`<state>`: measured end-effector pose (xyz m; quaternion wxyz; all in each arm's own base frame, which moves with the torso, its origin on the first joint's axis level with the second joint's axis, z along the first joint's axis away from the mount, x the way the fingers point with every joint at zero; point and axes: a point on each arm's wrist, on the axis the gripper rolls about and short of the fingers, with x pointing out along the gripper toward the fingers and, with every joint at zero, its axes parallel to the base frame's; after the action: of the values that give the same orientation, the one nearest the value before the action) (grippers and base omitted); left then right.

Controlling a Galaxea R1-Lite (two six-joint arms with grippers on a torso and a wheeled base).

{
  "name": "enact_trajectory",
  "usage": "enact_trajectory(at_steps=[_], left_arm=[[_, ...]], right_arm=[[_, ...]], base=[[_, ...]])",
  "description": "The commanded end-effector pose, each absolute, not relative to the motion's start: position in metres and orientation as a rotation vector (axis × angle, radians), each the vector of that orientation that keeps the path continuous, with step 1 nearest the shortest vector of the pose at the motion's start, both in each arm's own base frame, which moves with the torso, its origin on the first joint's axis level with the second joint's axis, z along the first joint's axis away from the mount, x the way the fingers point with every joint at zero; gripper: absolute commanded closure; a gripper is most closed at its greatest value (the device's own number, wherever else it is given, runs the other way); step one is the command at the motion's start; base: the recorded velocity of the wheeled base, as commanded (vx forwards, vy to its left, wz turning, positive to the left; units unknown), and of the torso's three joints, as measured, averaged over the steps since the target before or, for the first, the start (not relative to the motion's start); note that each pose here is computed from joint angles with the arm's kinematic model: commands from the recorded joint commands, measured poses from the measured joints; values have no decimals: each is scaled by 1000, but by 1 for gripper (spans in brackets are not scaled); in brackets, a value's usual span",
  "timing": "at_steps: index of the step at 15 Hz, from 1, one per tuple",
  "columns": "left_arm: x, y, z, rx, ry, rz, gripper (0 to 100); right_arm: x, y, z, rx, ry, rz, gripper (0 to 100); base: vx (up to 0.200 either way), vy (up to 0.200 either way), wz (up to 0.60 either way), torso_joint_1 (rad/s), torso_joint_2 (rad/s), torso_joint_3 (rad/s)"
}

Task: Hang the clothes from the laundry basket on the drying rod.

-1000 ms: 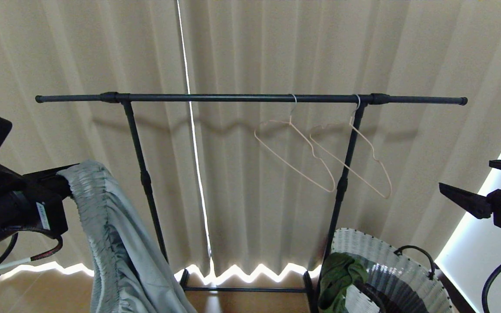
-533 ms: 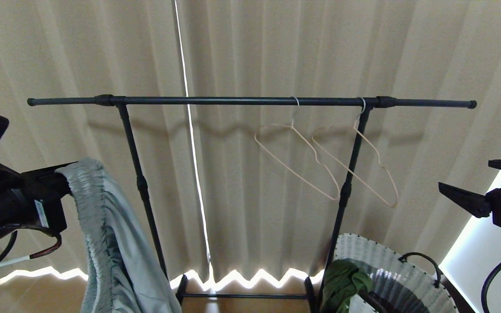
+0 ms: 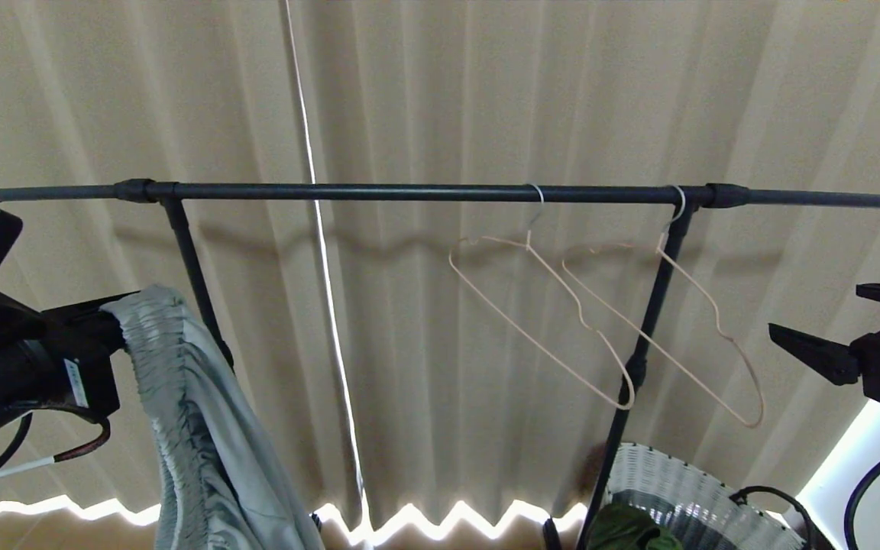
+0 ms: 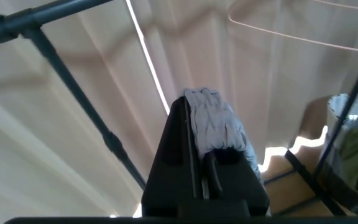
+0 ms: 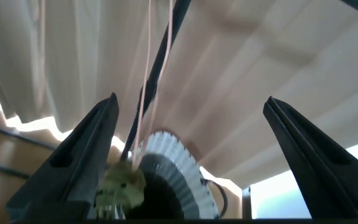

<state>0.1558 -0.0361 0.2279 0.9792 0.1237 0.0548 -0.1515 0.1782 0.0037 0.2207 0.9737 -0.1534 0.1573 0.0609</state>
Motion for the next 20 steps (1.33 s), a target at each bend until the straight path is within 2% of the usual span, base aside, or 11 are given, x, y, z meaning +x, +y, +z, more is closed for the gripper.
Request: enact_trajectory(at_steps=[1,7,9,10,12,15,20], left_arm=[[157,-36,226,250,118,-307,100],[155,-36,217,260,149,-311,100],[152,-36,210,263,170,-313,100],[148,-35,199,264,204,-320,100],[146,-35,190,261,238,-325,100],[141,-33,188,259,234,-323,100],[134,-32,190,256,212,-320,100]], right_arm=[[179,4,220,-310,322,123,0],[194,4,211,-305,379,133,0],[207,4,206,-276,447,142,0],[223,6,202,-216,516,142,0],[245,11,196,-159,569,144,0],[264,14,185,-140,613,147,0],[271,15,177,-135,668,148,0]], base=[[200,0,0,2,2,2],[0,0,0,0,0,0],[0,0,0,0,0,0],[0,0,0,0,0,0],[0,0,0,0,0,0],[0,0,0,0,0,0],[0,0,0,0,0,0]])
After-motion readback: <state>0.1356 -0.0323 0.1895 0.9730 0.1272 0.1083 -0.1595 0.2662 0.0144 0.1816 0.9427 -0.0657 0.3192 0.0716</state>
